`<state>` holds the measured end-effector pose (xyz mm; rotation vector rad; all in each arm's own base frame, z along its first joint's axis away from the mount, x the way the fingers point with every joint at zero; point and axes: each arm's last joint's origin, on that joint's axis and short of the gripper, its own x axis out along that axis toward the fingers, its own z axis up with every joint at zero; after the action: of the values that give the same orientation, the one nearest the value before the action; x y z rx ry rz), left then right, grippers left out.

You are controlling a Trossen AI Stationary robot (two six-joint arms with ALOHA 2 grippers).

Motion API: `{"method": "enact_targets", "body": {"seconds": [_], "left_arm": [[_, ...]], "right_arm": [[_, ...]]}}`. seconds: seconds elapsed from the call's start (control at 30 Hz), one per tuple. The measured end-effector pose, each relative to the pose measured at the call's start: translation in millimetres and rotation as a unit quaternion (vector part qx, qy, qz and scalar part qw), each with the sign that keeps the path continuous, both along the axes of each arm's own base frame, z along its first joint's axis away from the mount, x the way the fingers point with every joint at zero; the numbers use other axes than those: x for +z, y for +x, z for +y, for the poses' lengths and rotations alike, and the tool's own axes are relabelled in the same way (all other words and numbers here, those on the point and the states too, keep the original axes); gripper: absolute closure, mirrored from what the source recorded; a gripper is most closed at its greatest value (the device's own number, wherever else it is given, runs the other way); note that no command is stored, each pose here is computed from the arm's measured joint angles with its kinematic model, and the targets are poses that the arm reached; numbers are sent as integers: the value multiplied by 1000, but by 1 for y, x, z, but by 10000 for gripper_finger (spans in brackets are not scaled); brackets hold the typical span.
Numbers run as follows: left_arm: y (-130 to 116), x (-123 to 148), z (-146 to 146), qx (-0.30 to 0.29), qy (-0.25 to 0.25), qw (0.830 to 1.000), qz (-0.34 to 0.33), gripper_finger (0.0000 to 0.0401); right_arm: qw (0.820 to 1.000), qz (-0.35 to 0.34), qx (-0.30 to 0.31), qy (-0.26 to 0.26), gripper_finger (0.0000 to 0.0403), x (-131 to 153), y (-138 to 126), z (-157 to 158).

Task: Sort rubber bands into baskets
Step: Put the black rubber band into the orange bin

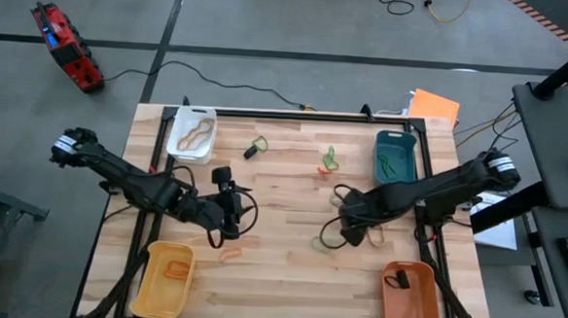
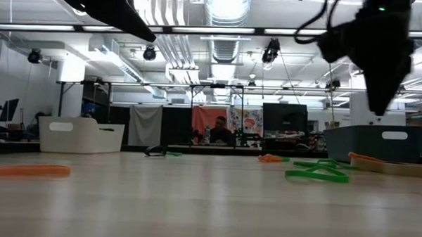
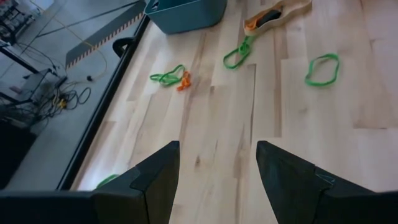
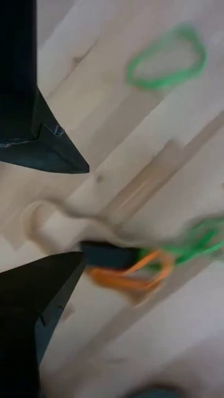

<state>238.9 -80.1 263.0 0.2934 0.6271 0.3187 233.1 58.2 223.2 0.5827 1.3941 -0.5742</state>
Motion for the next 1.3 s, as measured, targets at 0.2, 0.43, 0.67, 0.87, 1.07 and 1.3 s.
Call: {"method": "enact_targets", "body": {"seconds": [0.2, 0.43, 0.67, 0.87, 1.07, 1.3], "left_arm": [[0, 0, 0, -7, 11, 1000, 4, 203], [5, 4, 4, -16, 31, 999, -5, 203], [8, 5, 9, -14, 43, 999, -7, 203], [9, 6, 12, -10, 44, 999, -9, 203], [9, 5, 12, -12, 47, 999, -7, 203], [10, 7, 12, -16, 54, 998, -10, 203]], "right_arm": [[996, 18, -83, 18, 197, -18, -37, -8], [994, 1, -105, 23, 198, -26, -44, -11], [996, 4, -87, 5, 216, -37, -34, -10], [996, 46, -77, -10, 236, -54, -27, -10], [994, 89, -65, -24, 239, -72, -21, -9], [993, 102, -56, -28, 243, -84, -16, -7]]}}
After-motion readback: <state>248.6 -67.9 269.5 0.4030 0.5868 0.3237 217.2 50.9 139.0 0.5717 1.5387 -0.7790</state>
